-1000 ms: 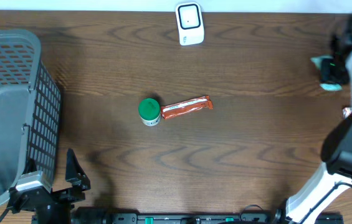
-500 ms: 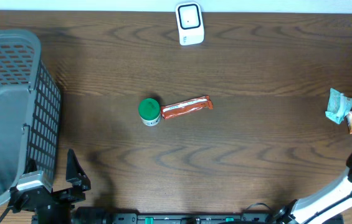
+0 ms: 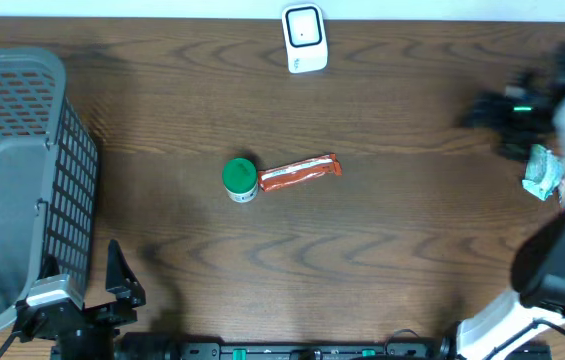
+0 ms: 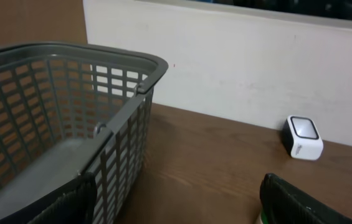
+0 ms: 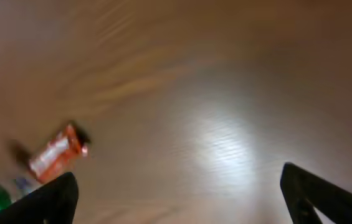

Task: Scan the item barcode
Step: 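Carry the wipes pack right and drop it near the tissue pack, then grasp the orange Top bar with the right gripper and lift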

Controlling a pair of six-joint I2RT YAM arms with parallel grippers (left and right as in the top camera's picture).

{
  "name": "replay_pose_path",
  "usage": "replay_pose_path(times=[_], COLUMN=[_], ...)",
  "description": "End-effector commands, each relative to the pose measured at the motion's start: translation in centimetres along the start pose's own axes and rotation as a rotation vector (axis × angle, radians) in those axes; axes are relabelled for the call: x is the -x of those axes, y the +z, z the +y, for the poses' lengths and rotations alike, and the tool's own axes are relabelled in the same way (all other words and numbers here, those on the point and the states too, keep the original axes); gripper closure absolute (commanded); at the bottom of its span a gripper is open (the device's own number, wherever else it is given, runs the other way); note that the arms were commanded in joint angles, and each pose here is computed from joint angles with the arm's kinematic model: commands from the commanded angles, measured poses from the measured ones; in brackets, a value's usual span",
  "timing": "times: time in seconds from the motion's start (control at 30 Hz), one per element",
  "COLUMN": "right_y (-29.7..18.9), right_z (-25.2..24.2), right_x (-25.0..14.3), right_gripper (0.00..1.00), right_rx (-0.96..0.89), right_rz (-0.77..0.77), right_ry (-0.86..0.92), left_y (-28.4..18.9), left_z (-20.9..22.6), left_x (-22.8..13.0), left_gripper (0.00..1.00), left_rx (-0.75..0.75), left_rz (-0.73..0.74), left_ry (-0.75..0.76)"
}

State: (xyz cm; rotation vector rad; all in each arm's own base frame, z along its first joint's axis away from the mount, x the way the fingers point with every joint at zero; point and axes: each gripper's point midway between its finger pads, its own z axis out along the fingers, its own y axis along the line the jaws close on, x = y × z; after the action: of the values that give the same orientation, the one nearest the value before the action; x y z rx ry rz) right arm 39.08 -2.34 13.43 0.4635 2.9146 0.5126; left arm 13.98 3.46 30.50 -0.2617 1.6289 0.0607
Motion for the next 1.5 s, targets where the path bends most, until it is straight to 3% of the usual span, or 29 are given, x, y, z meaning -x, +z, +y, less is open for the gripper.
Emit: replay_pose_path(times=[0.0,0.17,0.3,0.63,0.77,0.93,0.97,1.0,1.03,1.07,1.33,1.47], right_y=[5.9,10.4,14.1,22.9,24.1,23.9,23.9,24.0,24.0,24.0,22.9,18.6], right_z=[6.5,15.2,17.6,13.9,11.5,8.6,8.1,7.9,7.9,7.9,8.0,5.7], right_x=[-4.6,-6.5,-7.5,-9.4,-12.6,-13.7,-13.7,-13.8,-13.8,-13.7,-13.8,-13.0], right_gripper=[0.01,0.01,0.01,0.01,0.01,0.01,0.08,0.28,0.53,0.96,0.99,0.98], right_rx=[0.038,0.201,0.214,0.138,0.110,-0.027,-0.051,-0.059,-0.057,-0.056,-0.072,-0.313], right_rz=[0.133,0.111,0.130,0.264,0.413,0.473,0.472,0.473,0.474,0.471,0.475,0.428], right_ry=[-0.284,-0.318,-0.352,-0.408,-0.452,-0.461,-0.467,-0.479,-0.492,-0.494,-0.481,-0.423], left_y=[-0.1,-0.1,-0.1,-0.1,-0.1,-0.1,-0.1,-0.1,-0.1,-0.1,-0.1,-0.1], left_z=[0.1,0.1,0.1,0.2,0.2,0.2,0.2,0.2,0.2,0.2,0.2,0.2], left_x=[0.1,-0.1,-0.1,-0.4,-0.4,-0.4,-0.4,-0.4,-0.4,-0.4,-0.4,-0.4], left_gripper=[0.16,0.16,0.16,0.16,0.16,0.16,0.16,0.16,0.16,0.16,0.16,0.16], left_rx=[0.002,0.003,0.004,0.006,0.006,0.006,0.006,0.006,0.006,0.006,0.006,0.006], left_rz=[-0.008,-0.001,0.002,0.013,0.013,0.013,0.013,0.013,0.013,0.013,0.013,0.013], left_ry=[0.015,0.017,0.017,0.020,0.020,0.020,0.020,0.020,0.020,0.020,0.020,0.020])
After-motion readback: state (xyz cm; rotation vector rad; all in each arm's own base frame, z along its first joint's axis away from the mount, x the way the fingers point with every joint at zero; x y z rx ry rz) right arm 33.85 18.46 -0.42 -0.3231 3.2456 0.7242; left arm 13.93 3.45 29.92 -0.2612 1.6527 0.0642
